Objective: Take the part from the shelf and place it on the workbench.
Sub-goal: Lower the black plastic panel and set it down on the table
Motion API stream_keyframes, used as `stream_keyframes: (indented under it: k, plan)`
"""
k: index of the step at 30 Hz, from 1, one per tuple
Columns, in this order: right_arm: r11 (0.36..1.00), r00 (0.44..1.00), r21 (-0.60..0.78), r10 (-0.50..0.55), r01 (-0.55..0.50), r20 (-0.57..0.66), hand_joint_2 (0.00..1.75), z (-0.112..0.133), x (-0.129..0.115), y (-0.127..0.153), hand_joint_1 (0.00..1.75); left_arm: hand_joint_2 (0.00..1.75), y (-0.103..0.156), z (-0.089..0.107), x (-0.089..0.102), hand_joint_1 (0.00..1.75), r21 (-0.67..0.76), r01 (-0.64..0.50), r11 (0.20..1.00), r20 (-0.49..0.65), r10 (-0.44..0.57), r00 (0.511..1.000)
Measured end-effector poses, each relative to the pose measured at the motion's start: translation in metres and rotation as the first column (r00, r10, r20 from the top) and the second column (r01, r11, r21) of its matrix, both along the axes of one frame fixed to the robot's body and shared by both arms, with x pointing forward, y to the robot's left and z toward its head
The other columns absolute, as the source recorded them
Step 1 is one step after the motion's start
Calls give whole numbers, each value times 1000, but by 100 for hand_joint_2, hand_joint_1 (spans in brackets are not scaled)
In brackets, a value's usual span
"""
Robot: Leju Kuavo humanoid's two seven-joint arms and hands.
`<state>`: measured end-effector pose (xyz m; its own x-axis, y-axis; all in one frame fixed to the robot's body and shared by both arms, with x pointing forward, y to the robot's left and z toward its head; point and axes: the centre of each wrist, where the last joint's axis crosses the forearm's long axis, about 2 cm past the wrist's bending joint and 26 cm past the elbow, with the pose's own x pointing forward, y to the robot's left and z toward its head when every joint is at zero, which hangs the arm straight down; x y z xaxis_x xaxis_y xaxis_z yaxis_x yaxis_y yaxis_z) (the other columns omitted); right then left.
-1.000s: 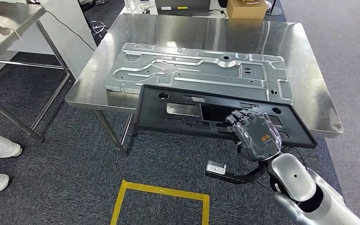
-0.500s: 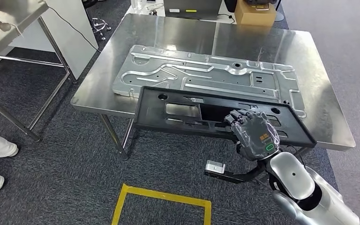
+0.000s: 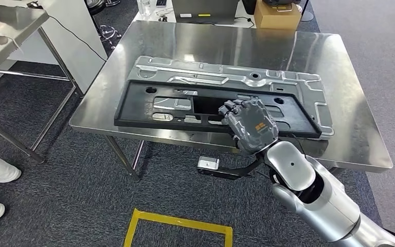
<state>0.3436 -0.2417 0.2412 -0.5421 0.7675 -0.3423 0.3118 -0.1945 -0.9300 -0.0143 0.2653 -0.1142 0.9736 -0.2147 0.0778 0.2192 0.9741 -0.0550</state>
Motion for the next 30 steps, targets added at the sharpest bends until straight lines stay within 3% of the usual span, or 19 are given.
stream_keyframes:
  k: [10, 18, 30]
  plan:
    - [1000, 1000, 6, 0, 0, -12, 175, -1, 5, 8, 169, 175, -4, 0, -5, 0, -3, 1, 1000, 0, -1, 1000]
    - [999, 998, -9, -41, 40, -50, 175, -23, -2, -3, 169, 175, -9, 1, -6, 0, -6, 16, 1000, 6, -16, 1000]
    - [998, 997, -24, -57, 55, -59, 175, -33, -4, -10, 169, 175, -7, 0, -4, 0, 2, 19, 1000, 12, -19, 1000]
